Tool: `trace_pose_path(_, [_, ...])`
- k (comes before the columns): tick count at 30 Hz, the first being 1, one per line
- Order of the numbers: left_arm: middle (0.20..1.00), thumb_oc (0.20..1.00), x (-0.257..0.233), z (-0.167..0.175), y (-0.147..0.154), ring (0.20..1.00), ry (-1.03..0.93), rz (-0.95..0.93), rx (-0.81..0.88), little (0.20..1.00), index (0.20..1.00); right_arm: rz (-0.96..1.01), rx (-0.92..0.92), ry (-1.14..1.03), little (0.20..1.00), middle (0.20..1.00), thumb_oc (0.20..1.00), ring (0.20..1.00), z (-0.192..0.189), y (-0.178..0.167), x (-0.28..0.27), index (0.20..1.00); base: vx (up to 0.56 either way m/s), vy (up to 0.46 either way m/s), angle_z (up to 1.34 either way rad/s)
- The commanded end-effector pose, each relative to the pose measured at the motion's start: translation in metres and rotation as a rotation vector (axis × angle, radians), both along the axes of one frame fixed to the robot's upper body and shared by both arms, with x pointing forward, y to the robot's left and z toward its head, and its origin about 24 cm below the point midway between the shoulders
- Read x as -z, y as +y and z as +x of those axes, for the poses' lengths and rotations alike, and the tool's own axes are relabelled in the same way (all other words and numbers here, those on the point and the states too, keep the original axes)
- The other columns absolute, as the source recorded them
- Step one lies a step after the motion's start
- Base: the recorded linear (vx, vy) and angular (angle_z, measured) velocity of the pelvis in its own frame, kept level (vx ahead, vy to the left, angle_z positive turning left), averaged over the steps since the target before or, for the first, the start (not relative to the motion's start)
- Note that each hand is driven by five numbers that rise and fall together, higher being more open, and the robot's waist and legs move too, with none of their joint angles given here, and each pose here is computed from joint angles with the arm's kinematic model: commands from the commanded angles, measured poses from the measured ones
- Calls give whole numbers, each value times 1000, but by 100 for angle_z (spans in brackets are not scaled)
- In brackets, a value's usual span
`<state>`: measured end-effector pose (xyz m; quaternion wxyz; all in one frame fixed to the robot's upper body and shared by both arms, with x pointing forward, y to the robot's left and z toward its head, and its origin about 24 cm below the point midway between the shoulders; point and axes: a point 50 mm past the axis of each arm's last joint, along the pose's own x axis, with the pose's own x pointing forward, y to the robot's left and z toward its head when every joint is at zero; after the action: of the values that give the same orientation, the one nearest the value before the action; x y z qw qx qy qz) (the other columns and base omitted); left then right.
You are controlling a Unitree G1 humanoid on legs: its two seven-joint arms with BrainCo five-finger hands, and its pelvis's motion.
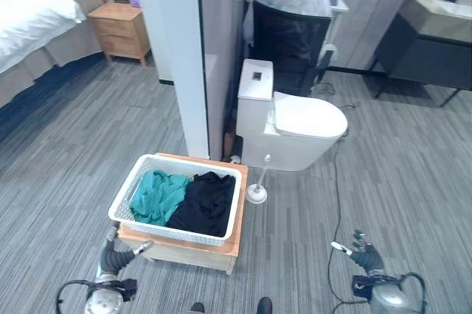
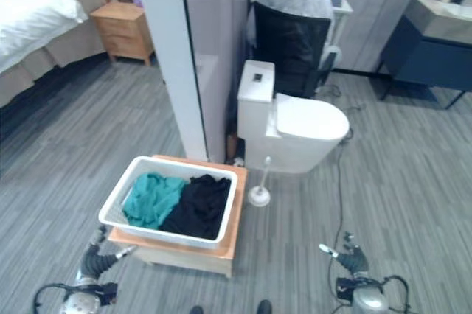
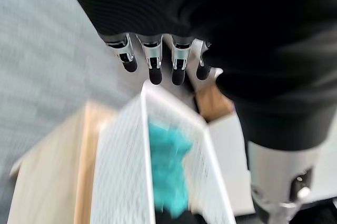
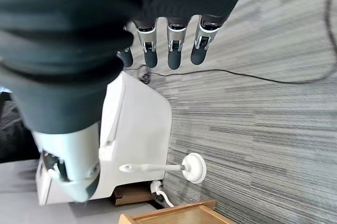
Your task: Grab the laundry basket,head to the washer,open it,put in the laundry and shut it.
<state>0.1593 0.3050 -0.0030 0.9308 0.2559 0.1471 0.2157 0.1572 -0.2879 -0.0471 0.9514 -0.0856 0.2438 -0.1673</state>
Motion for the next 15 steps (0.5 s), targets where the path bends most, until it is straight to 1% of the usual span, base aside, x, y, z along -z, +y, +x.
trace_pose_path(1, [1000,1000,-53,34,19,1000,-166,234,27,1000,1000,-149,-39,-185,1000,1000,1000,1000,26,-15,-45,1000,-69,-62,41])
trace_pose_path(2, [1000,1000,-69,44,20,1000,-220,283,27,1000,1000,-175,-47,-215,1000,1000,1000,1000,29,-16,-54,1000,-94,-31,59])
trace_pose_path(3, [1000,1000,-70,46,20,1000,-224,285,28,1000,1000,-175,-45,-219,1000,1000,1000,1000,29,-16,-54,1000,-146,2,73])
trace_pose_path(5, [1000,1000,-100,66,19,1000,-329,359,24,1000,1000,-201,-81,-238,1000,1000,1000,1000,36,-12,-62,1000,-68,140,65])
trace_pose_path(8, [1000,1000,-104,74,22,1000,-339,350,4,1000,1000,-186,-99,-247,1000,1000,1000,1000,44,-7,-62,1000,55,173,45])
trace_pose_path(12, [1000,1000,-94,83,14,1000,-325,278,28,1000,1000,-90,-171,-228,1000,1000,1000,1000,59,18,-51,1000,201,372,-64])
trace_pose_path(15, [1000,1000,-91,92,5,1000,-324,239,56,1000,1000,-54,-203,-243,1000,1000,1000,1000,66,29,-52,1000,65,368,-34])
